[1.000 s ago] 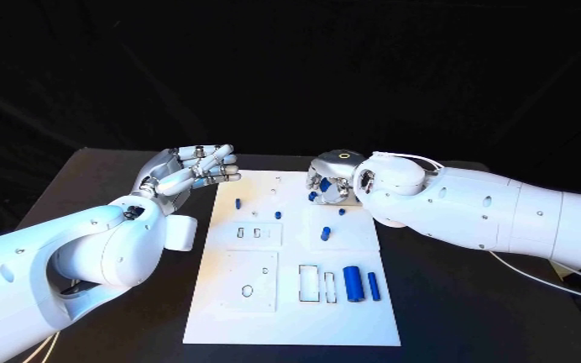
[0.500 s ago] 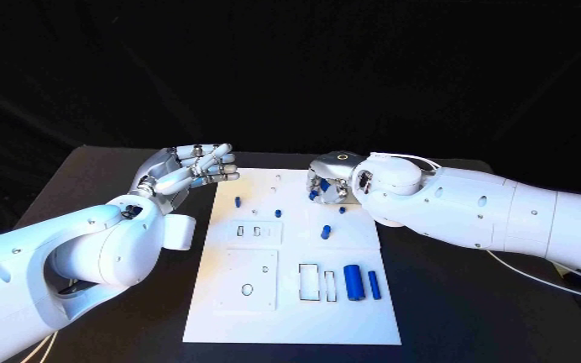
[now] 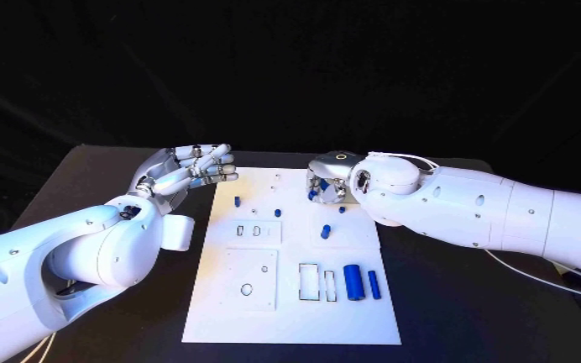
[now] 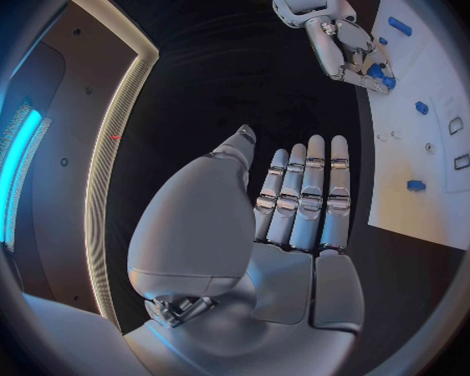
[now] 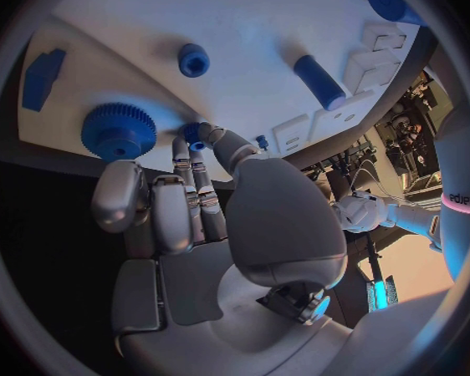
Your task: Assemble the parts on the task board
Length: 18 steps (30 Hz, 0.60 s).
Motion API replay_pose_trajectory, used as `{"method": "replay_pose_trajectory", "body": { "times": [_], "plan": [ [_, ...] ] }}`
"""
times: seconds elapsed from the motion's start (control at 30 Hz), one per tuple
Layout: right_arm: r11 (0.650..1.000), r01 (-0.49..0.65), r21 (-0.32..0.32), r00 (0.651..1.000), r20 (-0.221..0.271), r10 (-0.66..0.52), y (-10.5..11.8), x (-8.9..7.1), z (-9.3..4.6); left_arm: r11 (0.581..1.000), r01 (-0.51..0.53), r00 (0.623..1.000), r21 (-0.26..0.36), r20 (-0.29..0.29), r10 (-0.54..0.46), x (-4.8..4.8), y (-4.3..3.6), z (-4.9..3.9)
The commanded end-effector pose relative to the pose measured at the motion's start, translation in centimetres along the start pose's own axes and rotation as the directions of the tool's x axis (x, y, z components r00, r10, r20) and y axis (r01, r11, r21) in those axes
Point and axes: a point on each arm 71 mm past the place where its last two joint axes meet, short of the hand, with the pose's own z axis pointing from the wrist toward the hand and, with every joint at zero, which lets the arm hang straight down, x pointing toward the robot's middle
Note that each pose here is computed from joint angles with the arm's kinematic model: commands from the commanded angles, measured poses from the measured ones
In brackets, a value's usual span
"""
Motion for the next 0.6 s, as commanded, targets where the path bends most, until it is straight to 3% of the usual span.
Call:
{"method": "replay_pose_trajectory", "body": {
  "times": [0.03,0.23,0.6],
  "plan": [
    [1.0,0.014,0.0,1.0,-0.007,-0.014,0.1,0.1,0.1,1.0,0.003,1.0,0.006,-0.022,-0.003,0.23,-0.15,0.03],
    [1.0,0.014,0.003,1.0,0.013,-0.014,0.2,0.0,0.2,1.0,0.003,1.0,0.005,-0.022,-0.003,0.21,-0.14,0.04],
    [1.0,0.006,-0.005,0.992,0.124,-0.005,1.1,-1.8,-0.1,1.0,0.0,1.0,0.003,-0.015,0.0,-0.07,-0.12,0.11]
  ]
}}
